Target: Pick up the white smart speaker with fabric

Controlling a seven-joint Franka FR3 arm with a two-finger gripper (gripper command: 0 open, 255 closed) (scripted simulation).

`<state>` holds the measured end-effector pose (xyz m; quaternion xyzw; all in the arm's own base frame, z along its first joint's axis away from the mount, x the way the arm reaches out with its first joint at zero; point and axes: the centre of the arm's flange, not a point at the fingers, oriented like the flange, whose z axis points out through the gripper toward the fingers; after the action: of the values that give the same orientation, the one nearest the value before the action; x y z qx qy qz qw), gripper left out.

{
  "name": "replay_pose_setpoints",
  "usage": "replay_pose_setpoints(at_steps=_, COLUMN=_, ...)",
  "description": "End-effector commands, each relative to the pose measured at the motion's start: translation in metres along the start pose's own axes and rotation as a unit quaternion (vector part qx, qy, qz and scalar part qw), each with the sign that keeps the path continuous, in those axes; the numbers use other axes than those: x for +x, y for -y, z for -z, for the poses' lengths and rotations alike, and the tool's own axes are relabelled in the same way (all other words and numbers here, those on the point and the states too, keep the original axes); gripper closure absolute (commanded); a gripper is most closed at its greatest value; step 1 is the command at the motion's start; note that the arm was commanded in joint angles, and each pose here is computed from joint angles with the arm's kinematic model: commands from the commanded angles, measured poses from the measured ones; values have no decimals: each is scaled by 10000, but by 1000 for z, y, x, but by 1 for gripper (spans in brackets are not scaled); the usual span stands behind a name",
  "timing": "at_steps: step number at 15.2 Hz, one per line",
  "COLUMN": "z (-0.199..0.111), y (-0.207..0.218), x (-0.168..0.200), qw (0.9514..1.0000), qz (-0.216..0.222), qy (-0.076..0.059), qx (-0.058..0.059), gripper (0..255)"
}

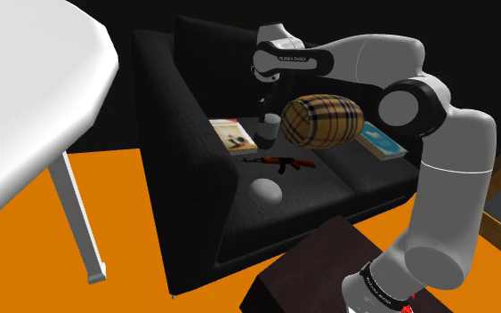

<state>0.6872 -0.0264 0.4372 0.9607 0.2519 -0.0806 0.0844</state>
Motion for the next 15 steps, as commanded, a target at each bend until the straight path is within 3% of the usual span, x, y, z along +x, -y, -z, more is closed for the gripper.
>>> replay_pose_setpoints(at_steps=1, z=2, y=-1, x=-1, qw=10000, qz=-2, qy=20, qx=9, gripper=255)
replay_pose_setpoints(at_steps=15, z=74, y=-10, x=-15, qw=10000, qz=-2, qy=20, qx=9, gripper=255)
